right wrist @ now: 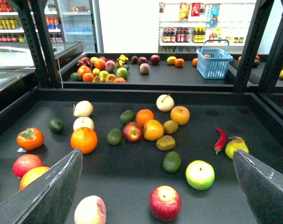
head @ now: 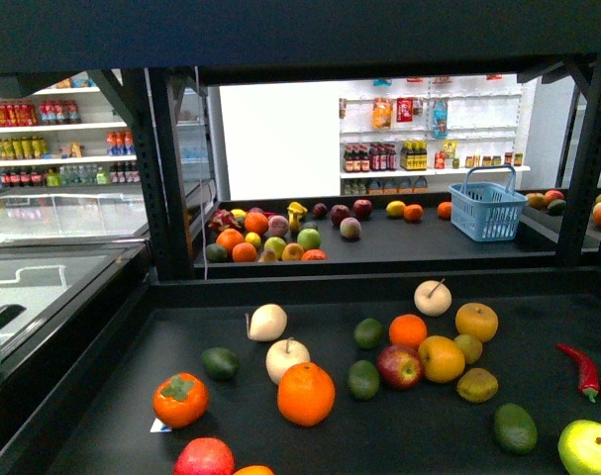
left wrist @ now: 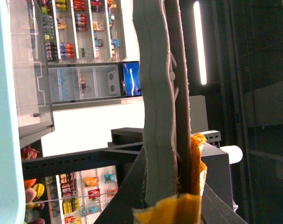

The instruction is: Pick lemon from shelf

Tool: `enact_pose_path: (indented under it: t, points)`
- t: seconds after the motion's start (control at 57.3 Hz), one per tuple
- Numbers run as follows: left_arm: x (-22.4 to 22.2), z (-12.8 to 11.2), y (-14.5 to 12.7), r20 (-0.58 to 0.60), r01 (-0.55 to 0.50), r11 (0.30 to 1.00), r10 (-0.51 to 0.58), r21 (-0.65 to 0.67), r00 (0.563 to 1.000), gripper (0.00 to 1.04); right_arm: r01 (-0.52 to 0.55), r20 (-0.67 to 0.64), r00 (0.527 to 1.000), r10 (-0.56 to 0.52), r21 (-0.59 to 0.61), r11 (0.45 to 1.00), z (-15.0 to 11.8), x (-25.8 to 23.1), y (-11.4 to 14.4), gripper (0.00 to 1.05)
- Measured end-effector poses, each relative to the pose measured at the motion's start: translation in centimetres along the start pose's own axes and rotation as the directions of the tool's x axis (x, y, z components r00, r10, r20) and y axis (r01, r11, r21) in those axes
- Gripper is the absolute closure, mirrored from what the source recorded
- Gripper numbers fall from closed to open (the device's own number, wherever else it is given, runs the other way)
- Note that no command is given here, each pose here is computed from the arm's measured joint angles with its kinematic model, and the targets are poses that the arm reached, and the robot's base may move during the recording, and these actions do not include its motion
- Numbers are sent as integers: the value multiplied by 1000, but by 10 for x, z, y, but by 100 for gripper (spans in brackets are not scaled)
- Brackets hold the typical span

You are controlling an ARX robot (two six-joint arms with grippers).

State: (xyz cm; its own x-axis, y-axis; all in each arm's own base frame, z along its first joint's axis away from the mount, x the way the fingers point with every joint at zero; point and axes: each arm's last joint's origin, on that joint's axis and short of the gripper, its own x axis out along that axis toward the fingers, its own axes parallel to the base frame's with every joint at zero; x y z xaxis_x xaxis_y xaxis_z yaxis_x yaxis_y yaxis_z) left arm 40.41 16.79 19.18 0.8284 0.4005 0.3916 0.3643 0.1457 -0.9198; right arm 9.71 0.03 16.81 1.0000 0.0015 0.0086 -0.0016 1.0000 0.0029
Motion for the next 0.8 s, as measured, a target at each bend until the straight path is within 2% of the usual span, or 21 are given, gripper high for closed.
enact_pose_path:
  t: [0.035, 0.157, 0.297, 0.471, 0.506, 0.664, 0.803]
  points:
    - [0, 0, 0, 0, 0, 1000, 0, -2, 1000, 93, 0, 0, 1000, 0, 0, 1000, 0, 0, 0, 7]
    - [-2, 0, 1, -3, -2, 1000, 2, -1, 1000, 69, 0, 0, 1000, 0, 0, 1000, 0, 0, 0, 7]
    - [-15, 3, 12, -24, -63, 998, 63, 17, 998, 41, 0, 0, 1000, 0, 0, 1000, 0, 0, 0, 7]
    - [-15, 7, 1, -37, -78, 995, 80, 67, 996, 10, 0, 0, 1000, 0, 0, 1000, 0, 0, 0, 7]
    - [-15, 7, -2, -39, -77, 994, 80, 79, 996, 6, 0, 0, 1000, 0, 0, 1000, 0, 0, 0, 7]
    - [-13, 7, -27, -55, -59, 991, 66, 124, 996, 8, 0, 0, 1000, 0, 0, 1000, 0, 0, 0, 7]
    - [-16, 11, -38, -51, -99, 982, 109, 163, 993, 8, 0, 0, 1000, 0, 0, 1000, 0, 0, 0, 7]
